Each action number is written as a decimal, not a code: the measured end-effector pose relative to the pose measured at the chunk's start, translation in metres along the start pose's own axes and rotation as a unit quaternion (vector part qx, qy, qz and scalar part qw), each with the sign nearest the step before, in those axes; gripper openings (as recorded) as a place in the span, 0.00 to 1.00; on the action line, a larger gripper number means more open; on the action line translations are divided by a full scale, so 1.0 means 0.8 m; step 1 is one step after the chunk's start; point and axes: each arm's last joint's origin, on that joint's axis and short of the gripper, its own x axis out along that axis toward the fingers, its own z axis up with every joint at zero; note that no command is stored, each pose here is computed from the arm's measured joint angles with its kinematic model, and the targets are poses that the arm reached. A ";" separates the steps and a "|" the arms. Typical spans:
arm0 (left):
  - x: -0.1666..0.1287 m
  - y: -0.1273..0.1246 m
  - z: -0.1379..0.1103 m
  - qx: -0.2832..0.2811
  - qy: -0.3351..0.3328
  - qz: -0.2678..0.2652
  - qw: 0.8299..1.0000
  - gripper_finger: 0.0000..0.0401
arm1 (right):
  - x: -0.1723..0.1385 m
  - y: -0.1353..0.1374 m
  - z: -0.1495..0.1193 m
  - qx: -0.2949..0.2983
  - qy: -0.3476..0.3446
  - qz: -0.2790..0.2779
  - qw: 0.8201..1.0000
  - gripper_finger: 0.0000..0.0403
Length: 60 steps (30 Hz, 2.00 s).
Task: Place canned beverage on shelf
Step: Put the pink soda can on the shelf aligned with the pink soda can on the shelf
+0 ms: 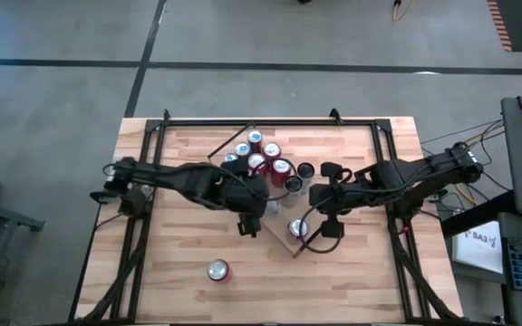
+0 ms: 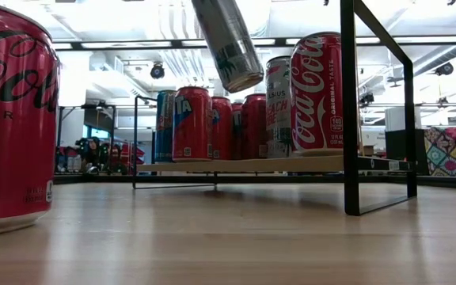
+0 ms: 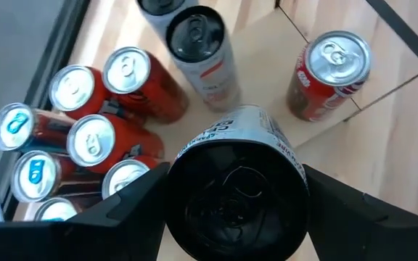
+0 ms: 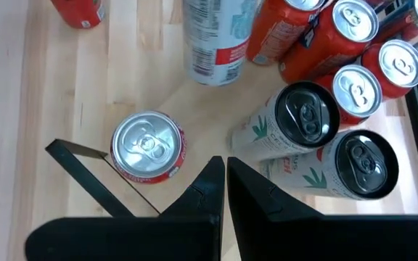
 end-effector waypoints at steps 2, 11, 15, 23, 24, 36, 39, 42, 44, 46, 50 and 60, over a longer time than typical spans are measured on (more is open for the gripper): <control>0.004 -0.004 0.006 0.005 0.006 -0.007 1.000 0.62 | 0.000 0.000 -0.002 -0.002 0.006 -0.001 1.000 0.02; 0.030 -0.018 0.020 0.030 0.040 -0.010 0.999 0.62 | 0.000 0.000 -0.003 -0.001 0.015 0.011 1.000 0.02; 0.041 -0.020 0.020 0.039 0.050 -0.006 0.998 0.62 | 0.000 0.000 -0.004 -0.002 0.021 0.010 1.000 0.02; 0.054 -0.020 0.021 0.042 0.061 0.001 0.997 0.64 | 0.000 0.000 -0.005 -0.001 0.021 0.010 1.000 0.02; 0.055 -0.020 0.021 0.043 0.062 0.002 0.997 0.65 | 0.000 0.000 -0.005 0.000 0.021 0.010 1.000 0.02; 0.075 -0.022 0.023 0.047 0.077 0.006 0.996 0.66 | 0.000 0.001 -0.006 -0.001 0.027 0.021 0.999 0.02; 0.076 -0.021 0.023 0.049 0.078 0.006 0.996 0.66 | 0.000 0.001 -0.006 -0.002 0.030 0.021 0.999 0.02; 0.078 -0.019 0.025 0.046 0.075 0.006 0.996 0.66 | 0.000 0.000 -0.007 -0.003 0.034 0.020 0.999 0.02; 0.078 -0.018 0.025 0.045 0.075 0.007 0.996 0.66 | 0.000 0.000 -0.008 -0.003 0.035 0.020 0.999 0.02; 0.079 -0.017 0.026 0.044 0.076 0.004 0.996 0.66 | 0.000 0.000 -0.008 -0.003 0.035 0.020 0.999 0.02; 0.079 -0.017 0.026 0.040 0.077 -0.005 0.996 0.67 | 0.000 0.000 -0.008 -0.003 0.036 0.019 0.999 0.02; 0.079 -0.018 0.027 0.024 0.077 -0.018 0.997 0.67 | 0.000 0.001 -0.008 -0.003 0.039 0.026 0.999 0.02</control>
